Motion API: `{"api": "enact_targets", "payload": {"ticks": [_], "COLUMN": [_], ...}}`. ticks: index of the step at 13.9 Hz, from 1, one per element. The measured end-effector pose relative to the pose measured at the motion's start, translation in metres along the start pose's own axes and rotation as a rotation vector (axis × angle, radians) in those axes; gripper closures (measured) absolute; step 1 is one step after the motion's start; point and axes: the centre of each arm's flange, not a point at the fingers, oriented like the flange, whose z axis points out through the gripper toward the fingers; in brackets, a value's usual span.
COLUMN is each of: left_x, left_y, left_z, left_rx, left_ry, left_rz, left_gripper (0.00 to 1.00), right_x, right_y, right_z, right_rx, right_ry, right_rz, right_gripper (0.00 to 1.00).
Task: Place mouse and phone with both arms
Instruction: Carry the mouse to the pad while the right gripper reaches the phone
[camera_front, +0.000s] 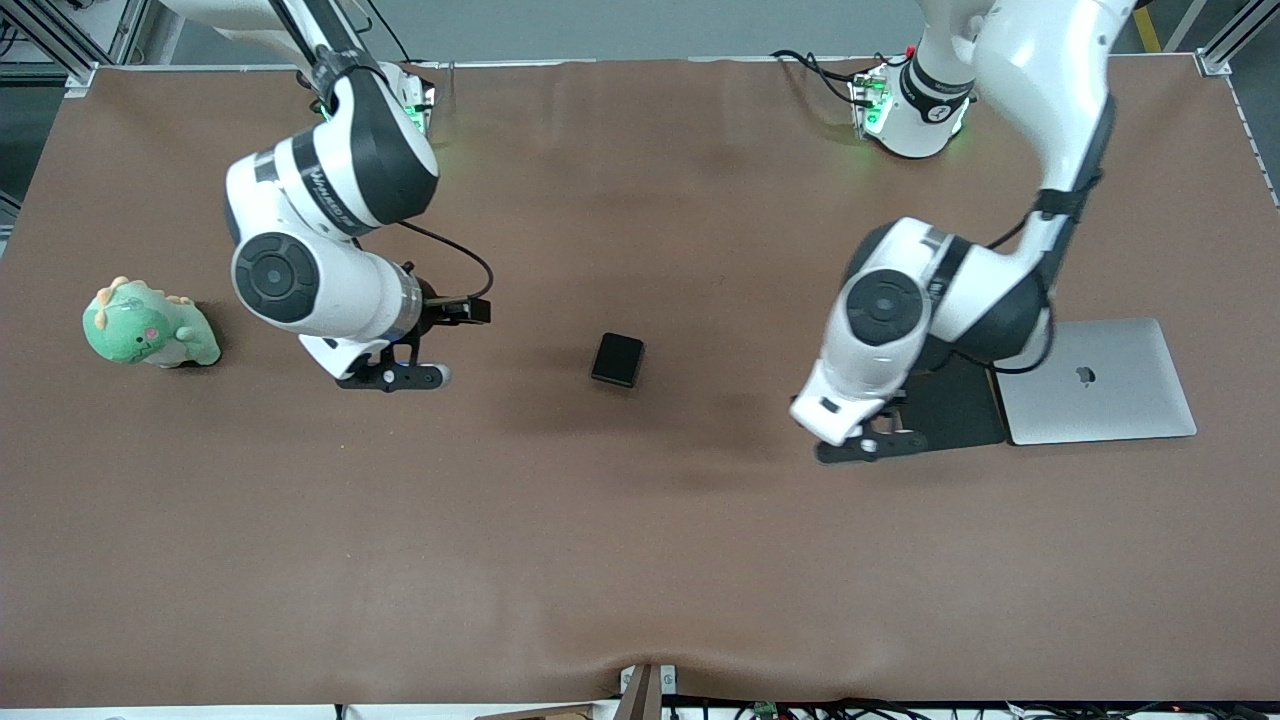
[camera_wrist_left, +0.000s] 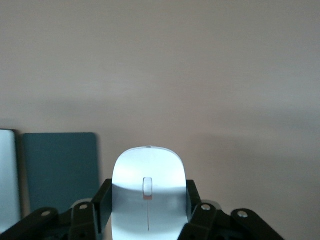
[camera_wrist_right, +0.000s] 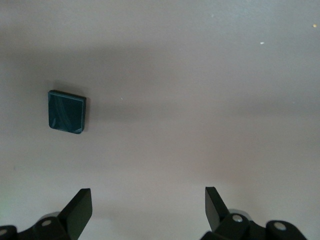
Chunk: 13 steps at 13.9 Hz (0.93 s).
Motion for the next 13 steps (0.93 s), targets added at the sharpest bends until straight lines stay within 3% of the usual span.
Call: {"api": "enact_targets", "payload": {"ticks": [8,13], "left_x": [-0.004,-0.020], "left_y": [-0.099,-0.149], "left_z": [0.023,0.044], "left_rx": [0.074,0.056], "left_ry": [-0.068,-0.034], "left_rz": [-0.050,-0.108], "left_gripper": [0.40,0.40], "right_x": [0.005,0.012], "right_y": [-0.071,-0.108], "right_z": [0.066,0.115], "right_rx": [-0.024,-0.019], "right_ry": [0.044,0.101], "right_rz": [0.046,0.081], "right_gripper": [0.00,0.00]}}
